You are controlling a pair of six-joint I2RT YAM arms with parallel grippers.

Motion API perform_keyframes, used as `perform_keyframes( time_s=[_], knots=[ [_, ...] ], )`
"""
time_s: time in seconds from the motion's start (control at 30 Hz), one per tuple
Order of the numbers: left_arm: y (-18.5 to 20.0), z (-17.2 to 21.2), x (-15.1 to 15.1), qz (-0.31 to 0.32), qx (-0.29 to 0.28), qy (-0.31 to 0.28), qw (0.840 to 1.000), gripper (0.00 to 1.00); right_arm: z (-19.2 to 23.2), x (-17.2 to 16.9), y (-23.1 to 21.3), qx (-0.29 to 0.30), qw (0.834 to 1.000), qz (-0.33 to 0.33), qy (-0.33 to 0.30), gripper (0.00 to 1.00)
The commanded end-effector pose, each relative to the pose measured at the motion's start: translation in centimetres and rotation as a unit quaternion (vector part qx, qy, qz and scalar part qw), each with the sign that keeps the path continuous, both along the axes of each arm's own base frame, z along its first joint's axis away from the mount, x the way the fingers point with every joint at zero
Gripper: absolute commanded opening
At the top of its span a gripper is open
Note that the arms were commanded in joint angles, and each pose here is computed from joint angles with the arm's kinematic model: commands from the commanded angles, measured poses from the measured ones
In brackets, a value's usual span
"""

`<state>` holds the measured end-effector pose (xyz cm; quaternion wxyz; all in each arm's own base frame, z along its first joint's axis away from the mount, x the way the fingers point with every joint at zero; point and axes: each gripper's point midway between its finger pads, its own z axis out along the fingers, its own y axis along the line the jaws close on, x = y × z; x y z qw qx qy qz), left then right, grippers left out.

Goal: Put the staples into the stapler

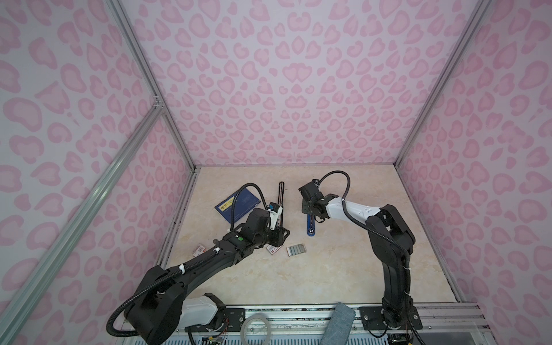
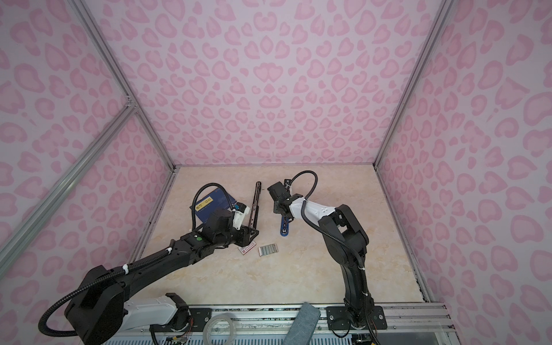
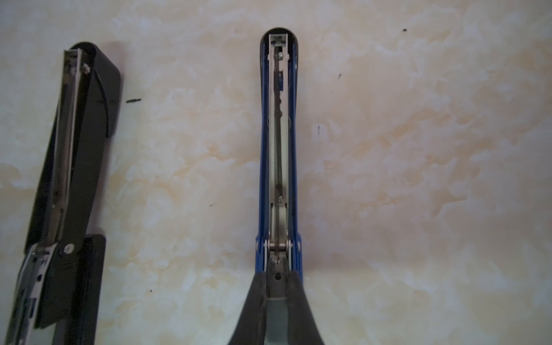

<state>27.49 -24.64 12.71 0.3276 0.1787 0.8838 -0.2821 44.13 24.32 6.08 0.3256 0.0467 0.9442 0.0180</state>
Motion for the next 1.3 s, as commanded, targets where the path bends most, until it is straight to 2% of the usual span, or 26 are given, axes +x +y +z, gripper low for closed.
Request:
perform_keyframes(
  time_s=[0.0, 0.13, 0.23, 0.3, 0.5, 0.57, 0.9, 1.27],
  knots=[
    [-0.2, 0.5, 0.1, -0.001, -0.009, -0.008, 1.000, 0.49, -0.6, -0.1, -0.4, -0.010, 1.000, -0.006, 0.002, 0.10],
    [-0.1, 0.5, 0.1, -0.001, -0.009, -0.008, 1.000, 0.49, -0.6, -0.2, -0.2, -0.009, 1.000, -0.005, 0.002, 0.13],
    [-0.1, 0.4, 0.1, 0.000, -0.009, -0.007, 1.000, 0.49, -0.1, -0.2, -0.1, -0.009, 1.000, -0.005, 0.000, 0.26],
    [-0.1, 0.5, 0.1, 0.001, -0.009, -0.008, 1.000, 0.49, 0.4, -0.2, -0.1, -0.009, 1.000, -0.004, -0.004, 0.30],
    [-0.1, 0.7, 0.1, 0.002, -0.010, -0.009, 1.000, 0.49, 1.1, -0.1, 0.0, -0.018, 1.000, 0.005, 0.004, 0.34],
    [-0.1, 0.8, 0.1, 0.003, -0.012, -0.010, 1.000, 0.49, 1.8, 0.6, 0.7, -0.005, 1.000, 0.014, 0.001, 0.36],
    [-0.1, 1.0, 0.0, 0.002, -0.012, -0.008, 1.000, 0.49, -0.2, 1.6, 1.6, 0.009, 0.998, 0.039, 0.039, 0.47],
    [-0.1, 0.8, 0.1, 0.001, -0.009, -0.005, 1.000, 0.49, -1.3, 1.7, 1.6, 0.013, 0.997, 0.046, 0.057, 0.48]
  ],
)
